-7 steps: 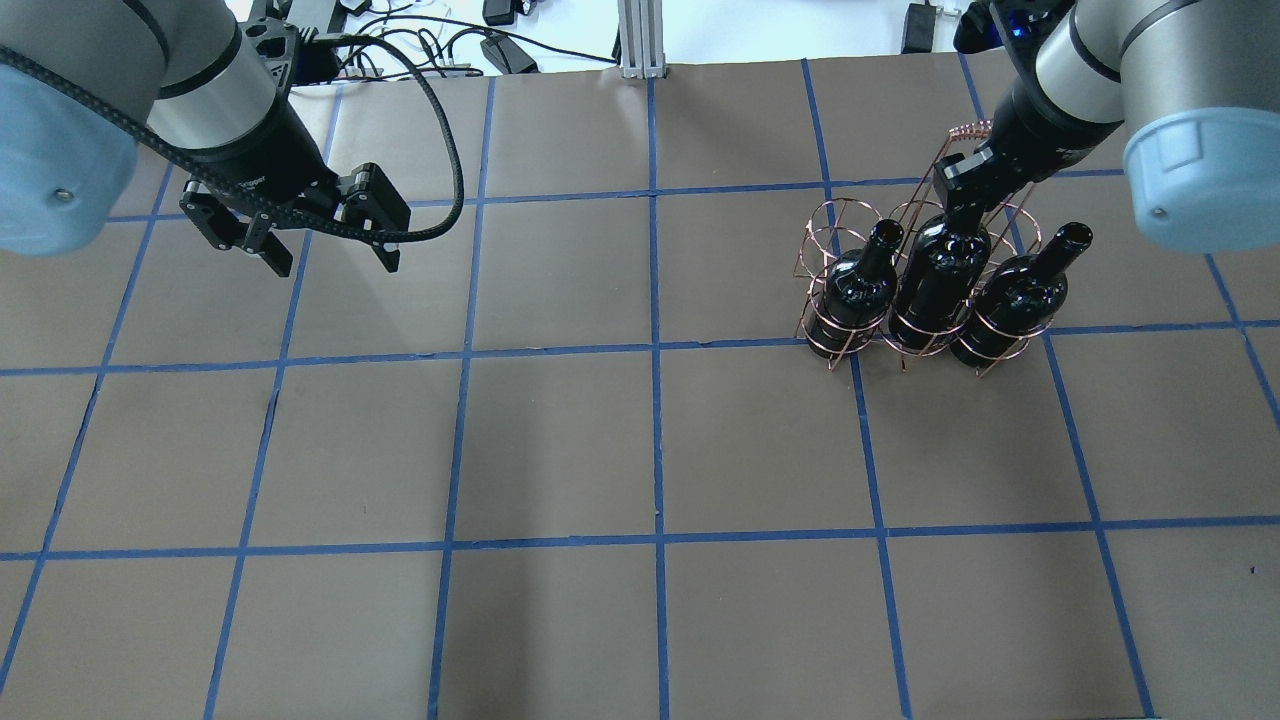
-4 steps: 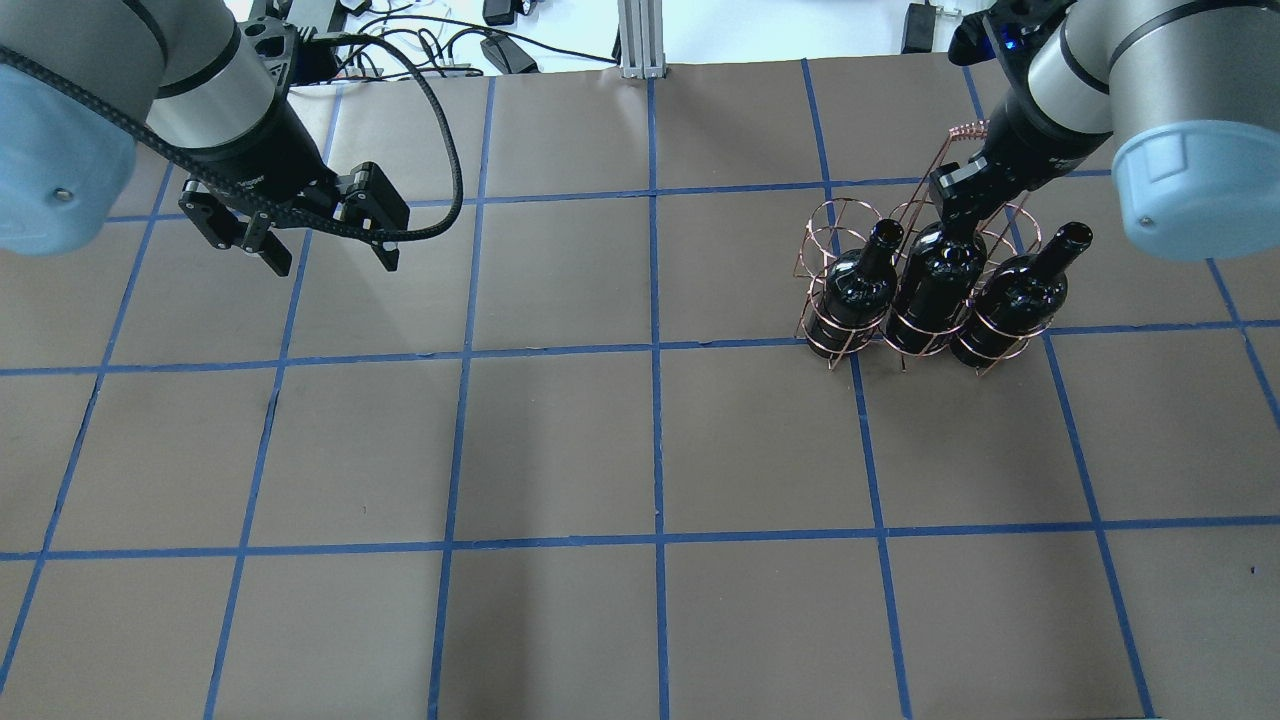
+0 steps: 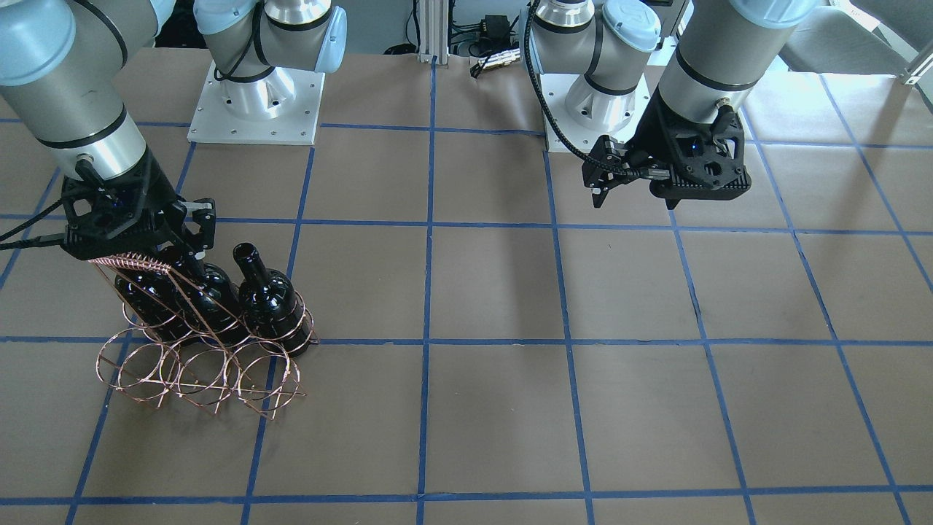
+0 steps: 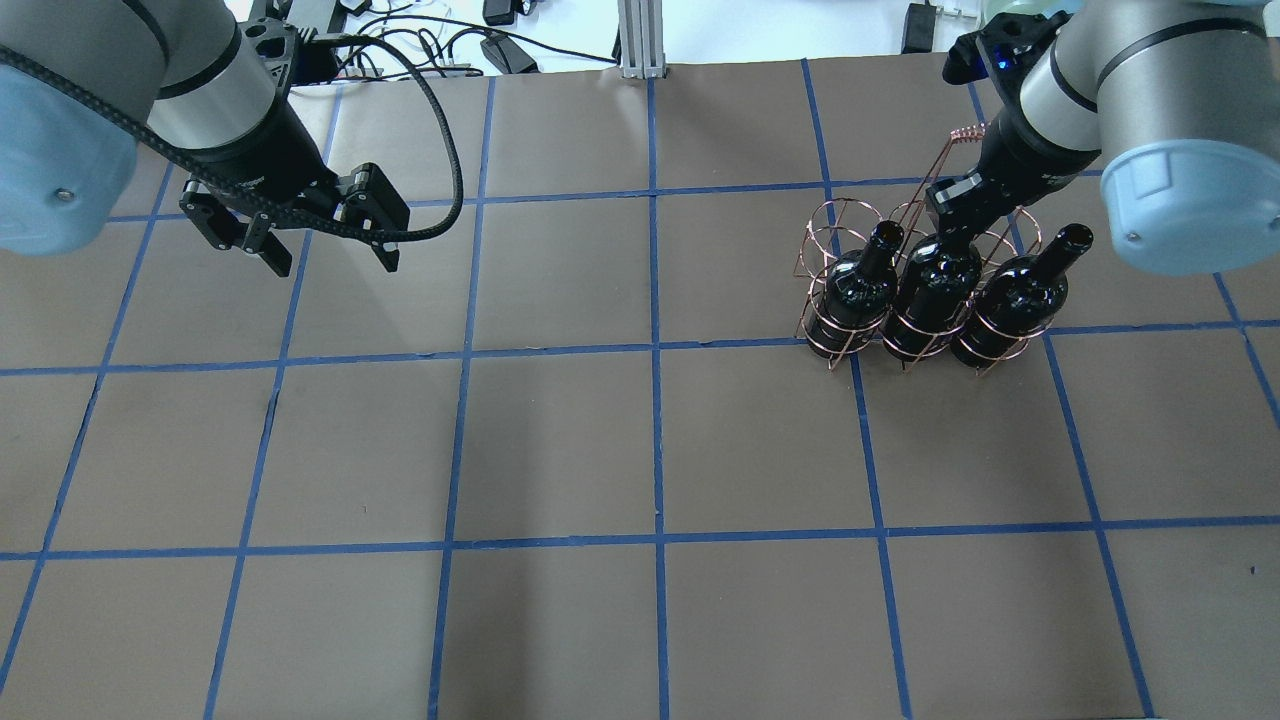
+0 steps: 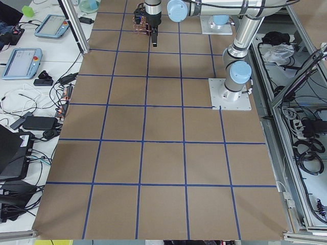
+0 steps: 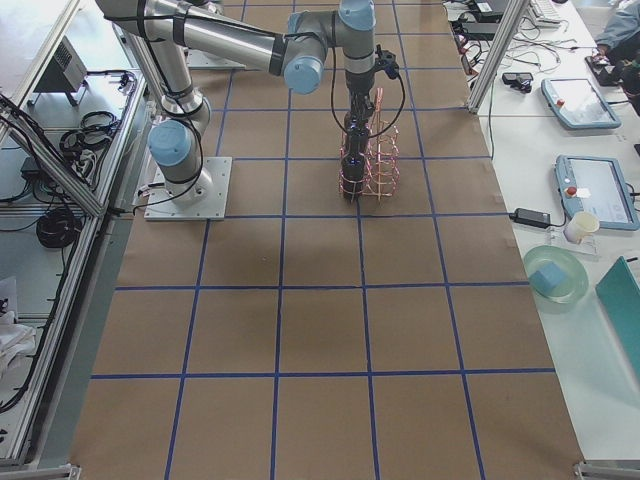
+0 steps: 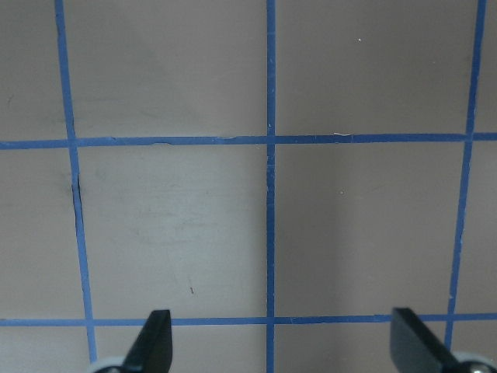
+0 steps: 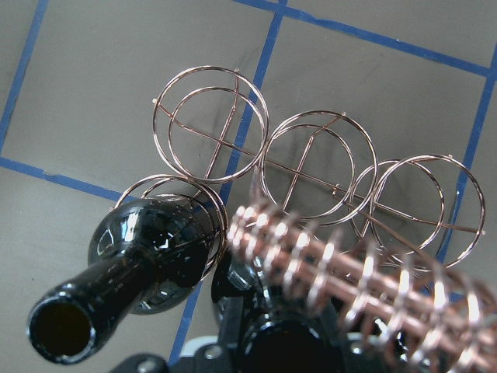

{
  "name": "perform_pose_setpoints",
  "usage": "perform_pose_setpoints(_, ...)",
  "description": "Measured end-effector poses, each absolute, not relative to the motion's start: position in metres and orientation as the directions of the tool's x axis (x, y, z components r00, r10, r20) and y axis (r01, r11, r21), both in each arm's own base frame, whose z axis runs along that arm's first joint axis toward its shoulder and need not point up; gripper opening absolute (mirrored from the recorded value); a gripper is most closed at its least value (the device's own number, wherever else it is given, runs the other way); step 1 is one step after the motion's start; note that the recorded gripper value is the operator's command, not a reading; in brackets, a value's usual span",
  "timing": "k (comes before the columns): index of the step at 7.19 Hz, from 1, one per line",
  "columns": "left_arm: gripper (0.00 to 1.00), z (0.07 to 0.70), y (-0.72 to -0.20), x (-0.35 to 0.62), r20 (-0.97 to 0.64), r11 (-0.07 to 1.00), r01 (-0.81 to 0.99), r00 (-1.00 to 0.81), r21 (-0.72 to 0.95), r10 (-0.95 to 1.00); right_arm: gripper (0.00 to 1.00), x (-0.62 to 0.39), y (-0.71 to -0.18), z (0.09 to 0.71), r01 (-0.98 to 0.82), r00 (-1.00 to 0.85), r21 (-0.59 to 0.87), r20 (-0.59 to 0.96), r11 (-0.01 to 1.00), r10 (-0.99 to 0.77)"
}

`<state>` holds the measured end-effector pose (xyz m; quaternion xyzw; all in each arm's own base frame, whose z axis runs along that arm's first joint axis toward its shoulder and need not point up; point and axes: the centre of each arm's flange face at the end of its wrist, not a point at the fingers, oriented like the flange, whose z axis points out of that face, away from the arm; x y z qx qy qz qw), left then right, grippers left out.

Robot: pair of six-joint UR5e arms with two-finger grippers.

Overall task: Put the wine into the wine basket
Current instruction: 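Press the bottle down flat into the rack with the right gripper, then open the right gripper and raise it away from the rack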

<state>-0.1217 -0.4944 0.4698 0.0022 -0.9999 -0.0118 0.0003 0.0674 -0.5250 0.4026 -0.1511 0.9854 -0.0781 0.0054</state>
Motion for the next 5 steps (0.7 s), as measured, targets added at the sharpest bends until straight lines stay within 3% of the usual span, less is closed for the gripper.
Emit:
perform_pose_setpoints(1, 1.00, 0.470, -0.494, -0.121, 0.000, 1.000, -0.005, -1.000, 0.023, -0.005, 1.00, 0.067, -0.525, 0.401, -0.295, -0.955, -0.153, 0.013, 0.943, -0.297)
perform_pose_setpoints(5, 1.00, 0.470, -0.495, -0.121, 0.000, 1.000, -0.006, -1.000, 0.023, -0.006, 1.00, 0.068, -0.532, 0.435, -0.260, -0.965, -0.173, 0.018, 0.950, -0.260)
